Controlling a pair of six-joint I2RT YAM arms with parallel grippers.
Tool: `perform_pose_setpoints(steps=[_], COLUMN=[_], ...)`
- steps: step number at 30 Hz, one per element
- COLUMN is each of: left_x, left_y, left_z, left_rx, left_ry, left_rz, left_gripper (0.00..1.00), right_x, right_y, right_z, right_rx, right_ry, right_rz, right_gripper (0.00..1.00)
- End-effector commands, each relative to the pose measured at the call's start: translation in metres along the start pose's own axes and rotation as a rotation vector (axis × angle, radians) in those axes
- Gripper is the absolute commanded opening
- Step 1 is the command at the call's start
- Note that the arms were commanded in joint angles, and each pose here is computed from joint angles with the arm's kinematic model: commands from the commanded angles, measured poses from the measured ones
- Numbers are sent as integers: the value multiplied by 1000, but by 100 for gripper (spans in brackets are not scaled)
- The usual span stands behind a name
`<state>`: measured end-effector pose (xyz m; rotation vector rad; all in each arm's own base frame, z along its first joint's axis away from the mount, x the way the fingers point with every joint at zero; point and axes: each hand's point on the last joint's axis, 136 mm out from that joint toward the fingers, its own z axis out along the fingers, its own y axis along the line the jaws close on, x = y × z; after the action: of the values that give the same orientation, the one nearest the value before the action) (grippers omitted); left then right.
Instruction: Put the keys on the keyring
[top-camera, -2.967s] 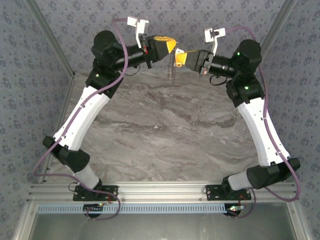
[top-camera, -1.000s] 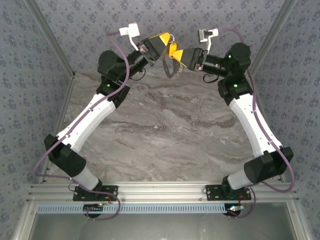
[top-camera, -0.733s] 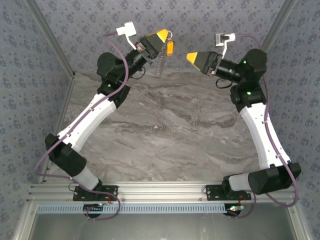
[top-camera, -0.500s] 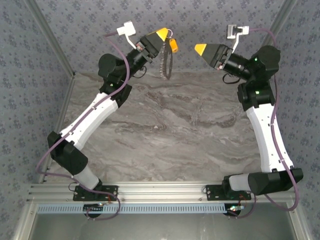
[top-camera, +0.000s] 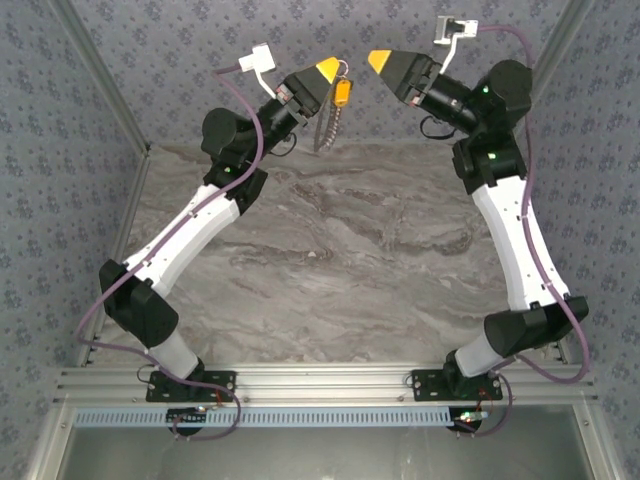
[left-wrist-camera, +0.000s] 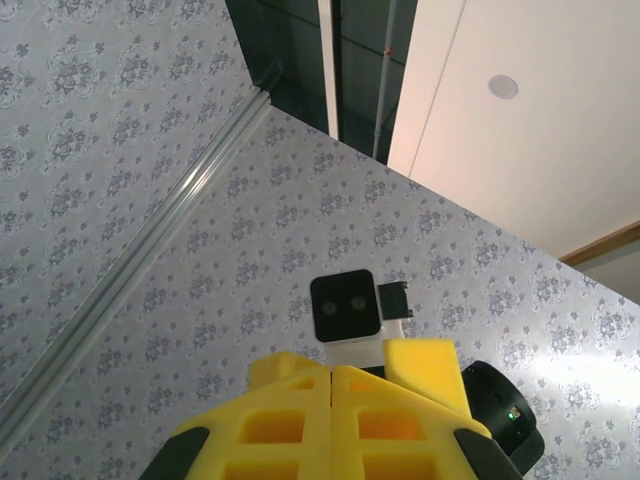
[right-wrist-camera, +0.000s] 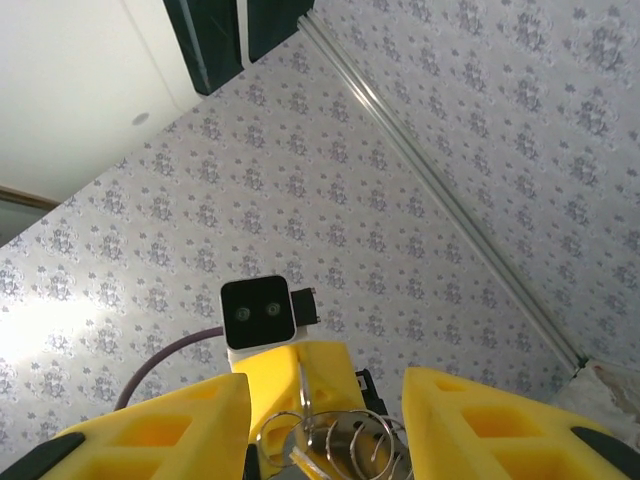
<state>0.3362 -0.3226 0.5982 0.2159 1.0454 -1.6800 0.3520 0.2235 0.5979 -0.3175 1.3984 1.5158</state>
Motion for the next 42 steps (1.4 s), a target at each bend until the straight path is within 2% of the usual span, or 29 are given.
perform_pose_setpoints(steps=[1,10,15,17,23,29,32,35,38,42], left_x=[-20,-19,-19,-19,-18,-16,-15,-11,-3,6], left_y=[-35,-35,-34,-35,-34,-30,-26,-20,-17,-14], left_z=[2,2,2,2,2,1,-4,-10,-17,-24], left_rx=[92,92,92,94,93,56,8,-55,-113,-157], left_ry=[-56,-53,-55,-55,-51,-29,10,80,169,273], left_rz=[29,28,29,27,22,45,95,162,243,330], left_gripper=[0,0,0,0,0,1,23,37,44,49], right_x=[-3,14,23,25,26,27,31,37,44,54], right_y=[16,18,19,18,19,19,13,6,-1,-9], right_z=[8,22,25,26,27,21,12,-1,-13,-25], right_rx=[-36,-69,-74,-72,-81,-73,-39,-2,39,72], right_ry=[-9,37,62,67,73,94,129,174,219,284], right_rz=[-44,-29,-22,-20,-17,-29,-48,-69,-93,-124], right_gripper=[44,28,28,25,0,0,0,0,0,0])
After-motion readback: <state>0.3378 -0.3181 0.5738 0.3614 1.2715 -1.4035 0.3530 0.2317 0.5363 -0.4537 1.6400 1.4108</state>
